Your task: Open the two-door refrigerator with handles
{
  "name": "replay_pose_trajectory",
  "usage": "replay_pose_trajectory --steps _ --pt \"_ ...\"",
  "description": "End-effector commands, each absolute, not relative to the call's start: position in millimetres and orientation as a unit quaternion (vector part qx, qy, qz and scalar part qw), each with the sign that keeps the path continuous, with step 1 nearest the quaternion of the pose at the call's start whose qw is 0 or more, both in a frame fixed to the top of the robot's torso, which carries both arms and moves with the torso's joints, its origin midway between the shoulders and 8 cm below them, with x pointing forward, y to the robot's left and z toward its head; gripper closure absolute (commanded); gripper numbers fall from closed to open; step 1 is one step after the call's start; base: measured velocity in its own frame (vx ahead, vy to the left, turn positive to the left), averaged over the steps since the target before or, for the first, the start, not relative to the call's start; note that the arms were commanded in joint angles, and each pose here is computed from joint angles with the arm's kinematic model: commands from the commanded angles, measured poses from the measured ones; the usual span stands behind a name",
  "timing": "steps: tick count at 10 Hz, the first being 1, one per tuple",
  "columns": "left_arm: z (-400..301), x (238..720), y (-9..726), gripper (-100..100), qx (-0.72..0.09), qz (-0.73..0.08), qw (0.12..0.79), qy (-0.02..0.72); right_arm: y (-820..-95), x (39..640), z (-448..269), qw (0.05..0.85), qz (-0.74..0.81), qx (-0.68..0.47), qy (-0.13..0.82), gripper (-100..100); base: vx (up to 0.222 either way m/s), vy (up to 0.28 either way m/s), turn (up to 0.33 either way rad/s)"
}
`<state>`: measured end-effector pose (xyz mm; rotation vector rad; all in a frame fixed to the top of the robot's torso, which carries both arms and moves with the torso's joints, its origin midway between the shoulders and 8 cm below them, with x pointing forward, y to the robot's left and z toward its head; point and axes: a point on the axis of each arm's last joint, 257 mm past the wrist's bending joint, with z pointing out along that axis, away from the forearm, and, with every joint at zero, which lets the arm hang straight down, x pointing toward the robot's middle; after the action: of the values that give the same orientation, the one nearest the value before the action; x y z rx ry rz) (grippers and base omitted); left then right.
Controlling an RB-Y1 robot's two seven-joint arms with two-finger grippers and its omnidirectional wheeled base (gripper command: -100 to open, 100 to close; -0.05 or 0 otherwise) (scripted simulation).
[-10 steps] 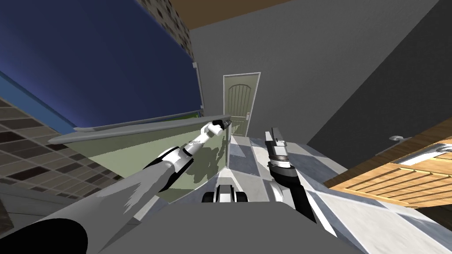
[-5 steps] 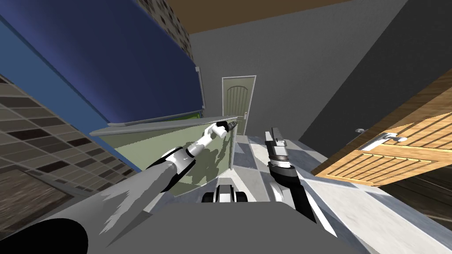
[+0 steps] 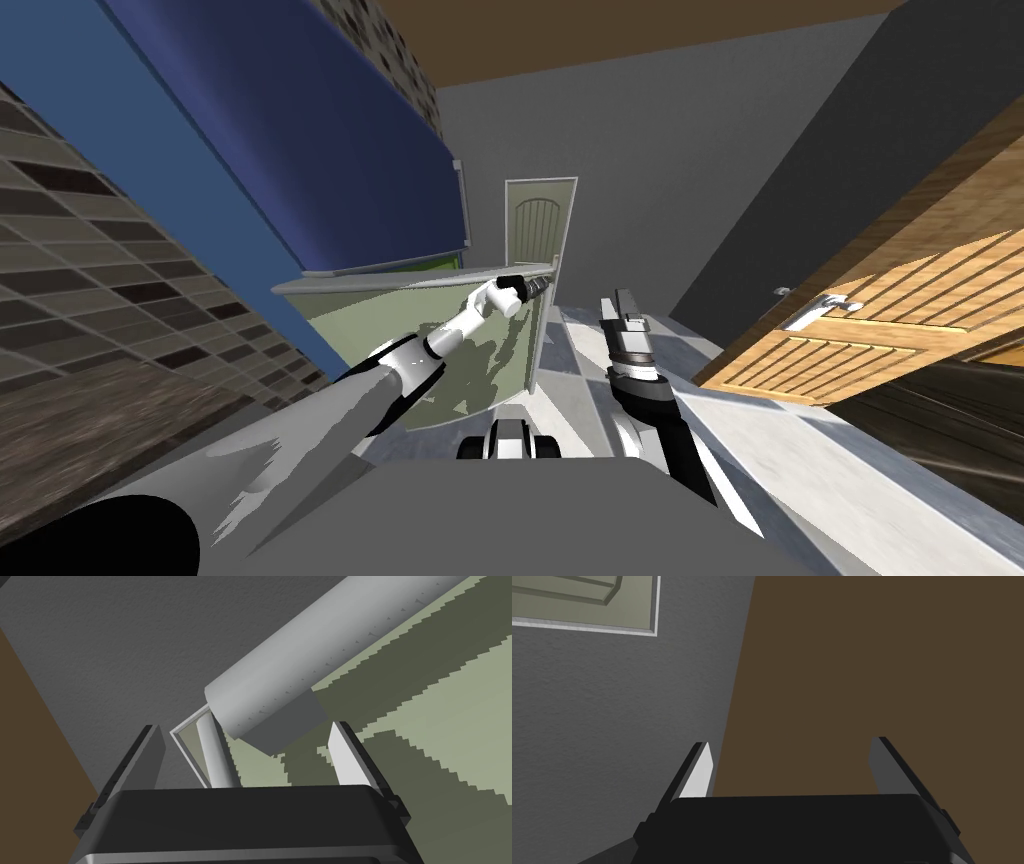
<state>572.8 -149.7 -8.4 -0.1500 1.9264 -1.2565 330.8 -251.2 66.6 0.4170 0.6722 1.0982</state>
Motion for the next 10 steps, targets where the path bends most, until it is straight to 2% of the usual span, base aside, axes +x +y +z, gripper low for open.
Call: replay_pose_trajectory --steps 1,4,5,10 --pt "15 570 -152 -100 -0.056 -0.5 0.403 0.765 -251 331 67 0.78 0.508 0.193 0.311 0 0.066 -0.052 0.056" --pt "26 564 -154 -100 -0.052 -0.501 0.401 0.765 -251 331 67 0.78 0.508 0.193 0.311 0 0.04 -0.033 0.047" --pt "27 564 -154 0 -0.053 -0.501 0.401 0.765 -251 331 67 0.78 0.508 0.193 0.311 0 0.0 0.0 0.0" --pt "27 564 -154 0 -0.053 -0.501 0.4 0.765 -251 331 67 0.78 0.508 0.193 0.311 0 0.0 0.0 0.0"
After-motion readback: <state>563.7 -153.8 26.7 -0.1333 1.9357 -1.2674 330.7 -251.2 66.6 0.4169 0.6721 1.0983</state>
